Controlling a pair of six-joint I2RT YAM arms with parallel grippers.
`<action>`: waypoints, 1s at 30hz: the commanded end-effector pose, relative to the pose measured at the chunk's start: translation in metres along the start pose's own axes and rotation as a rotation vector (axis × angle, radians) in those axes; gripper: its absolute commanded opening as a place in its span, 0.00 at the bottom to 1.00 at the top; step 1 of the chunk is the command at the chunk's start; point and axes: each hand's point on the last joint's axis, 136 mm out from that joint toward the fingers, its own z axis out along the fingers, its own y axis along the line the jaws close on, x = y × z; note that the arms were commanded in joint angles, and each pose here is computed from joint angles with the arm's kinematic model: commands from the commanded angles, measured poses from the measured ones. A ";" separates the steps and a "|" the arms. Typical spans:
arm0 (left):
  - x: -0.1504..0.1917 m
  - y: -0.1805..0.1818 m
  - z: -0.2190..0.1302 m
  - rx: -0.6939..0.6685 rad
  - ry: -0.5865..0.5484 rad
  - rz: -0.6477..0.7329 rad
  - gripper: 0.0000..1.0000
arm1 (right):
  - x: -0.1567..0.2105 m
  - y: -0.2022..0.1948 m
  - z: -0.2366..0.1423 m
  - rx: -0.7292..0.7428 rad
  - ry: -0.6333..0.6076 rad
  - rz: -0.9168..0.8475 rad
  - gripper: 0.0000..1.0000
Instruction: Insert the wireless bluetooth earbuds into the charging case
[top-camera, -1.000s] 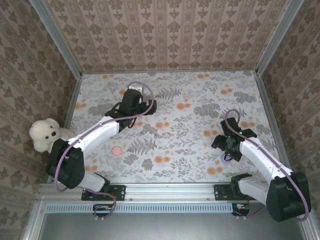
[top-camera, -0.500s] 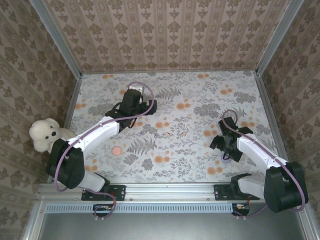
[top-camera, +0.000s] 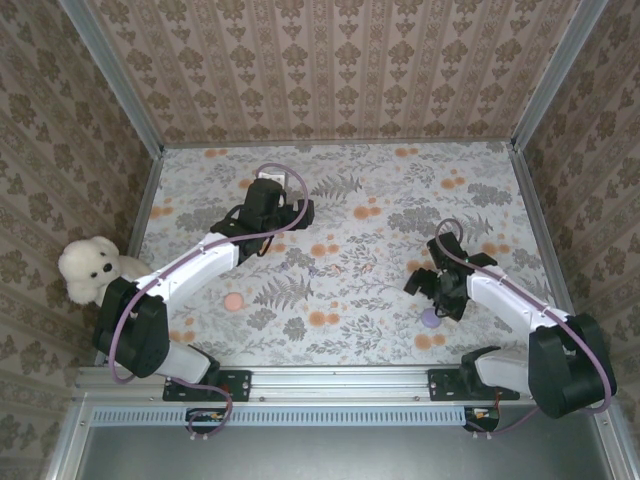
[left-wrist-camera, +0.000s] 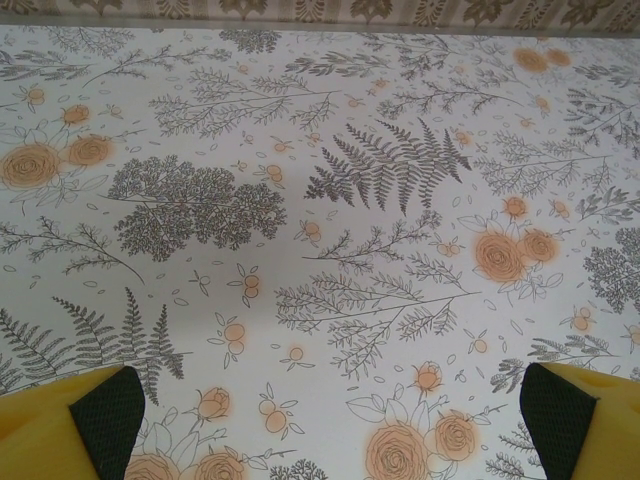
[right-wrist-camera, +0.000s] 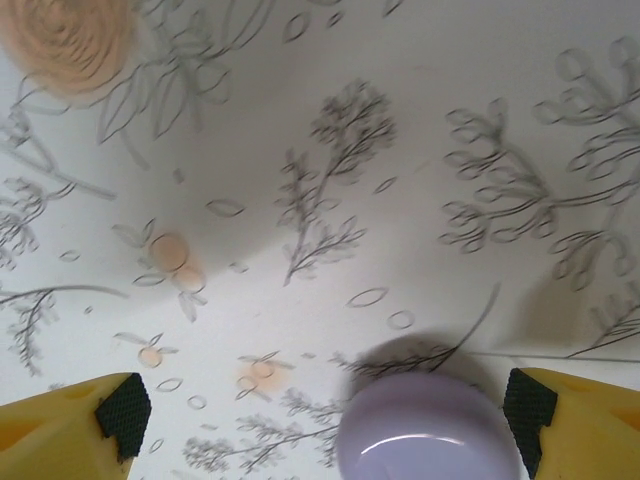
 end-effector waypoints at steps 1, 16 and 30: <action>0.001 -0.001 0.003 -0.003 -0.009 0.000 1.00 | 0.002 0.024 -0.009 -0.061 0.008 0.011 0.95; -0.001 -0.002 0.001 0.004 -0.011 0.000 1.00 | -0.006 -0.009 -0.018 0.170 -0.064 -0.158 0.96; -0.004 -0.005 0.002 0.015 -0.013 0.002 1.00 | 0.027 -0.017 -0.001 0.088 0.027 -0.104 0.95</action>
